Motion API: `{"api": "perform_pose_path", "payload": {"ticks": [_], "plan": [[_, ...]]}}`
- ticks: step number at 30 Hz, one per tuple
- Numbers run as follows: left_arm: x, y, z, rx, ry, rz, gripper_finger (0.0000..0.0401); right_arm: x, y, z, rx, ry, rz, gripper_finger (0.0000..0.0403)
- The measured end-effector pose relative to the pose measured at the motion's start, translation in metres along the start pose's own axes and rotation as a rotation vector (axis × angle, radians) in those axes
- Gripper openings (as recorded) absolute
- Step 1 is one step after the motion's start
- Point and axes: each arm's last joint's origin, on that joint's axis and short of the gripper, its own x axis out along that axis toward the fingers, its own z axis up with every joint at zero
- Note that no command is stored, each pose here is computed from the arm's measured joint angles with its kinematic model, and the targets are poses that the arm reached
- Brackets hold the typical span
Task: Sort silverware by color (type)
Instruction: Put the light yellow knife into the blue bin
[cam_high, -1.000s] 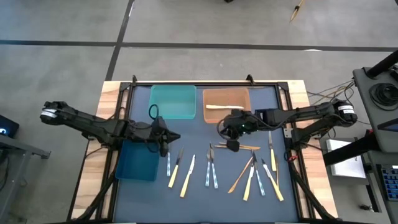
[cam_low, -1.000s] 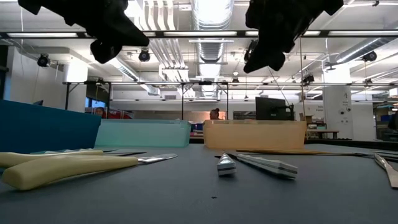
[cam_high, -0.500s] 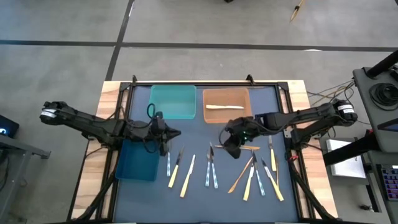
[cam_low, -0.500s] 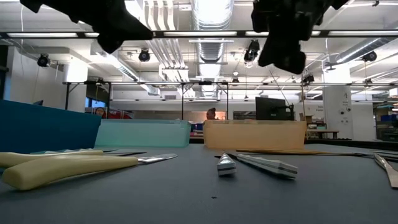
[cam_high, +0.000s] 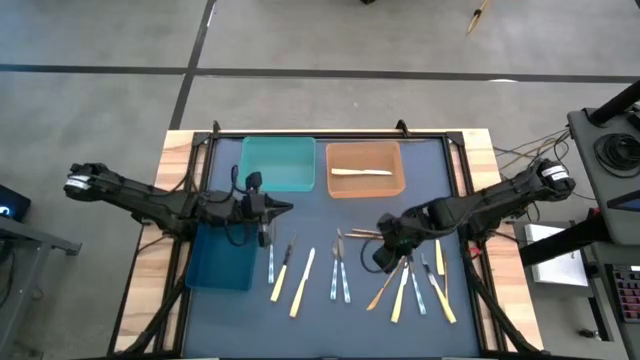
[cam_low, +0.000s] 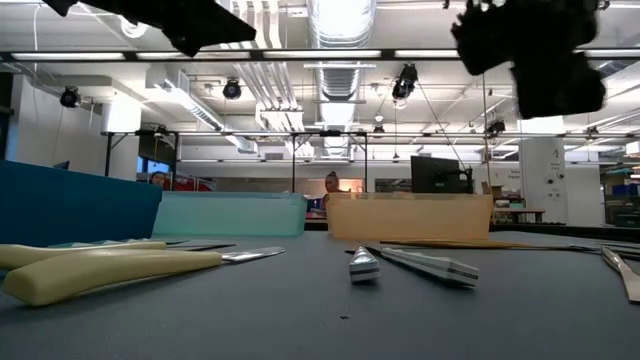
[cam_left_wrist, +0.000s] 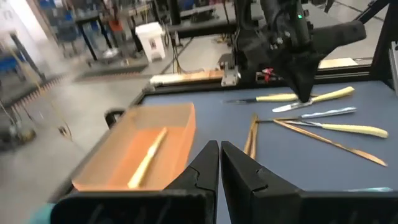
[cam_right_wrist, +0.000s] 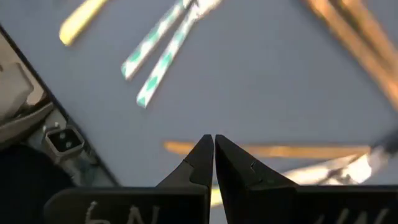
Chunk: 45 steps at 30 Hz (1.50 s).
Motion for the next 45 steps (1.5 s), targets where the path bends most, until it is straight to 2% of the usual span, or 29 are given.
{"api": "perform_pose_path", "payload": {"ticks": [9, 14, 25, 33, 38, 41, 45], "plan": [[0.000, 0.001, 0.007, 0.182, -0.066, 0.014, 0.0000, 0.006, 0.010, -0.036, 0.156, 0.069, -0.019, 0.0009], [0.000, 0.003, 0.009, 0.257, -0.084, 0.031, 0.0000, 0.015, 0.008, -0.055, 0.262, 0.111, -0.067, 0.0009], [0.003, 0.023, 0.023, 0.365, -0.205, 0.170, 0.0000, 0.023, 0.008, -0.077, 0.397, 0.166, -0.121, 0.0009], [0.008, 0.033, 0.020, 0.356, -0.183, 0.216, 0.0000, 0.023, 0.009, -0.084, 0.429, 0.163, -0.128, 0.0009], [0.015, 0.031, 0.013, 0.359, -0.139, 0.201, 0.0000, 0.023, 0.009, -0.082, 0.389, 0.119, -0.119, 0.0009], [0.020, 0.029, 0.008, 0.307, -0.114, 0.185, 0.0000, 0.023, 0.009, -0.082, 0.377, 0.120, -0.119, 0.0009], [0.028, 0.024, -0.001, 0.160, -0.066, 0.152, 0.0000, 0.023, 0.008, -0.081, 0.347, 0.101, -0.122, 0.0009]]}}
